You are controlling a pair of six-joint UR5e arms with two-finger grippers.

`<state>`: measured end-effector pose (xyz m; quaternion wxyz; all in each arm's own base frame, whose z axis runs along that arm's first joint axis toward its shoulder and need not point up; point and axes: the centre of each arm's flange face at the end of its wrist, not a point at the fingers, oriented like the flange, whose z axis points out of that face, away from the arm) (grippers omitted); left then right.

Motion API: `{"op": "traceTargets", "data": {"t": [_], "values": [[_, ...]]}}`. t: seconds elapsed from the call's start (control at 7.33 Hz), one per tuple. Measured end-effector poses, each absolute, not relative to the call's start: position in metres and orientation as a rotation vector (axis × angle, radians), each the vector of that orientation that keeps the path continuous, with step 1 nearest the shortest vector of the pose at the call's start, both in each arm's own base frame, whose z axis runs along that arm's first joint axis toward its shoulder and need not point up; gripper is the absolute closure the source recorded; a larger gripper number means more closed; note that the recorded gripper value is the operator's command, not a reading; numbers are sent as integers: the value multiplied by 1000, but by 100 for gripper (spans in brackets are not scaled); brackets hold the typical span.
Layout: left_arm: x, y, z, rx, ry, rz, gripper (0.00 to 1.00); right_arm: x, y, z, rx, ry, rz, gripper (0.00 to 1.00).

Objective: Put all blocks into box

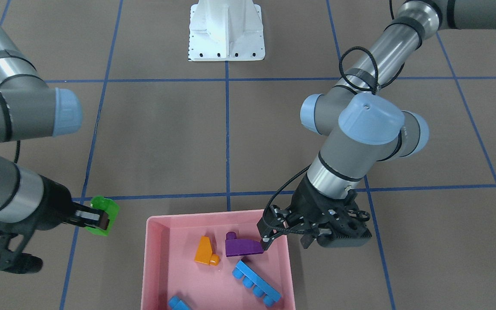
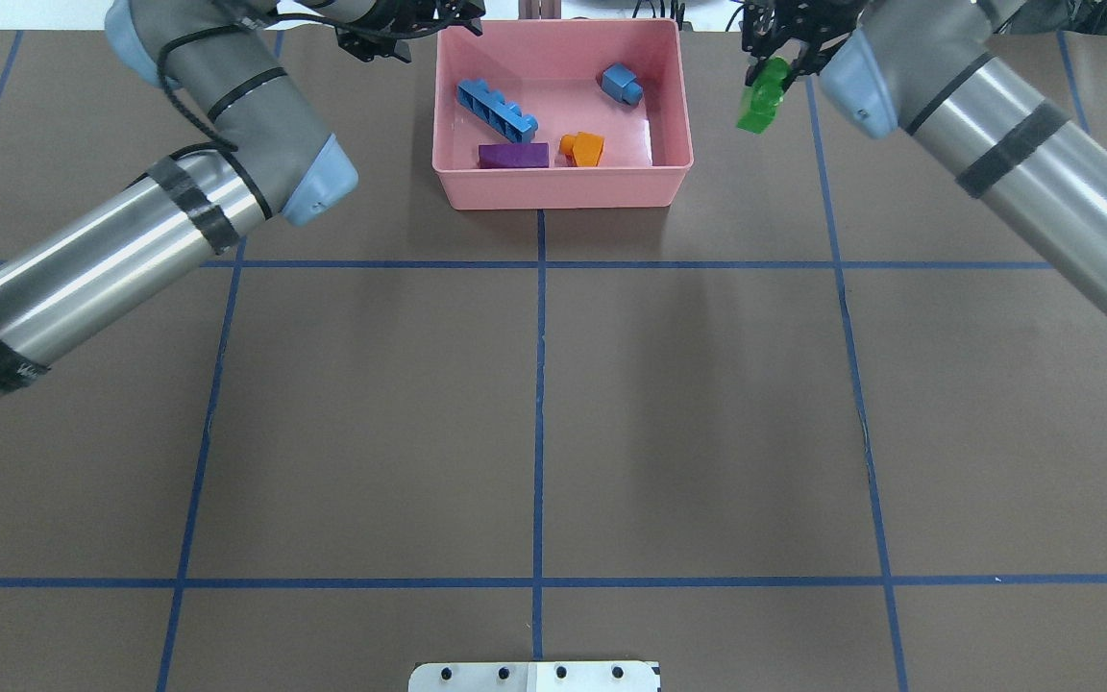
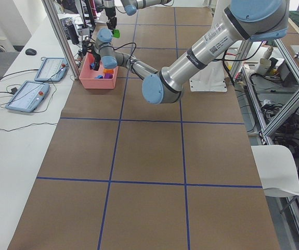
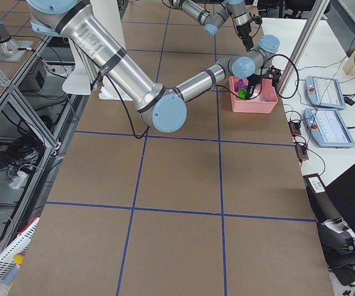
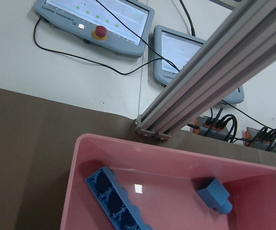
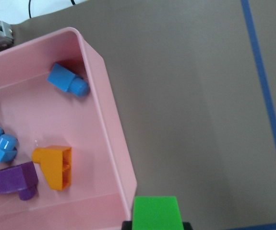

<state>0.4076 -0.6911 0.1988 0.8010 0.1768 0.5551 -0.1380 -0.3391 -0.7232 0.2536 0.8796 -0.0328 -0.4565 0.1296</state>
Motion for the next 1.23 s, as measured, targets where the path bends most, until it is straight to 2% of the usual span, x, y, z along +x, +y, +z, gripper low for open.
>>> {"op": "traceTargets", "data": {"t": [0.14,0.27,0.41,0.68,0.95,1.23], "values": [[385,-662,228,371,1203,-282,0,-383,-727,241,-23,-955,316,100],[364,-634,252,369,1211,-274,0,-422,-730,227,20,-956,350,81],[347,-613,269,369,1214,-272,0,-451,-733,218,47,-962,381,1],[327,-590,294,364,1204,-271,0,-473,-737,210,62,-978,465,0],[289,-582,327,369,1168,-221,0,-453,-737,203,45,-1019,481,0],[252,-564,370,384,1104,-145,0,-375,-721,255,15,-1071,452,0]]}}
